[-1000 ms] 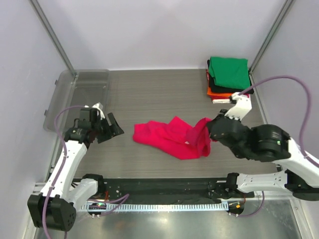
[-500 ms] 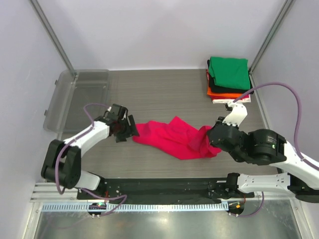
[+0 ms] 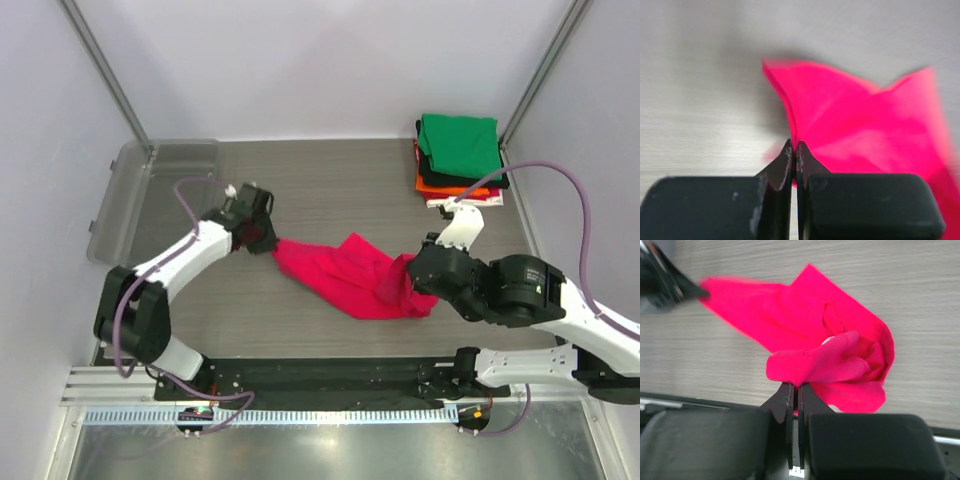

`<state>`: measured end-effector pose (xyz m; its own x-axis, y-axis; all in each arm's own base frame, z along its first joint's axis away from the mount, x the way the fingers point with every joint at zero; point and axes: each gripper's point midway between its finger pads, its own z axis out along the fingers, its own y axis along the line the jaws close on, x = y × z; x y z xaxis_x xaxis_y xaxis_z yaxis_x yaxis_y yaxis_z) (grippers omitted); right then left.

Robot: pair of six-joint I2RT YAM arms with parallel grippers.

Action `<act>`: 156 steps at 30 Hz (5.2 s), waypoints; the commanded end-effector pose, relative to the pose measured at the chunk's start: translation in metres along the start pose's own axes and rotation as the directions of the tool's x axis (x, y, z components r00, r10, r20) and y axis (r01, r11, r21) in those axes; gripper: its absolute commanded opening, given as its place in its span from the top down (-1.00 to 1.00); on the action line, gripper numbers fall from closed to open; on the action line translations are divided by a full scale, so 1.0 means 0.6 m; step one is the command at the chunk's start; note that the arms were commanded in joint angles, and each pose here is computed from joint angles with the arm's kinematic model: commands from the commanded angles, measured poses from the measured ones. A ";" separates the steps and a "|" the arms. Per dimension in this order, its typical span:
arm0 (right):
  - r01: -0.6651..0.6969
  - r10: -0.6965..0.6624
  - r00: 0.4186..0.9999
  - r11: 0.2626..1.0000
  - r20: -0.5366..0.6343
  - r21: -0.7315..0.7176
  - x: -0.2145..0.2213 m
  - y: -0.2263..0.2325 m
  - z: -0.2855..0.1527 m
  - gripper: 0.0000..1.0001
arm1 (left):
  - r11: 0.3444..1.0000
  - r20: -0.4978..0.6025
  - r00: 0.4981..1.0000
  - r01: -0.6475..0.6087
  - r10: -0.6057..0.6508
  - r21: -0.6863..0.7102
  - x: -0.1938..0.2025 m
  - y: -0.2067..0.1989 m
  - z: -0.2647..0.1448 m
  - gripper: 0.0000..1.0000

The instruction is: Fold and stack the t-shirts

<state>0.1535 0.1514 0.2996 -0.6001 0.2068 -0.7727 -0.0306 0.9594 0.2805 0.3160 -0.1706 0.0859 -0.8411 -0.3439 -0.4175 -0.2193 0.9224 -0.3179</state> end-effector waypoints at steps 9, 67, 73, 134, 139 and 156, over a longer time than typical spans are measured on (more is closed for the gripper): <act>-0.154 0.181 0.975 0.969 0.130 -0.193 -0.175 0.104 -0.094 0.98 | 0.968 0.577 0.814 -0.191 0.065 0.161 -0.377 -0.221 -0.386 1.00; -0.001 0.063 0.939 0.984 -0.339 0.178 -0.045 -0.120 0.564 -0.50 | 0.979 0.018 0.983 -0.183 0.182 0.095 -0.148 -0.106 0.087 -0.22; -0.001 0.057 0.937 0.987 -0.346 0.161 -0.056 -0.134 0.641 -0.46 | 0.980 0.000 0.986 -0.165 0.167 0.113 -0.142 -0.098 0.120 -0.22; -0.120 0.160 0.662 0.987 0.733 -0.108 -0.456 -0.087 -0.286 0.97 | 0.911 0.821 0.567 -0.302 -0.066 0.281 -0.228 -0.043 -0.752 1.00; -0.067 0.167 0.538 0.986 0.826 -0.155 -0.429 -0.098 -0.412 0.98 | 0.876 0.880 0.452 -0.353 -0.148 0.329 -0.178 -0.006 -0.853 1.00; -0.065 -0.014 0.810 0.992 0.587 0.113 -0.519 -0.089 -0.044 0.98 | 0.984 0.769 0.639 -0.150 0.019 0.100 -0.302 -0.035 -0.630 1.00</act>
<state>0.2005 0.0070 0.6187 0.2378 0.3572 -0.9033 -0.0153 0.9312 0.3642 0.2242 -0.0600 0.5536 -0.0132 -0.4174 -0.9086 0.1400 0.8990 -0.4150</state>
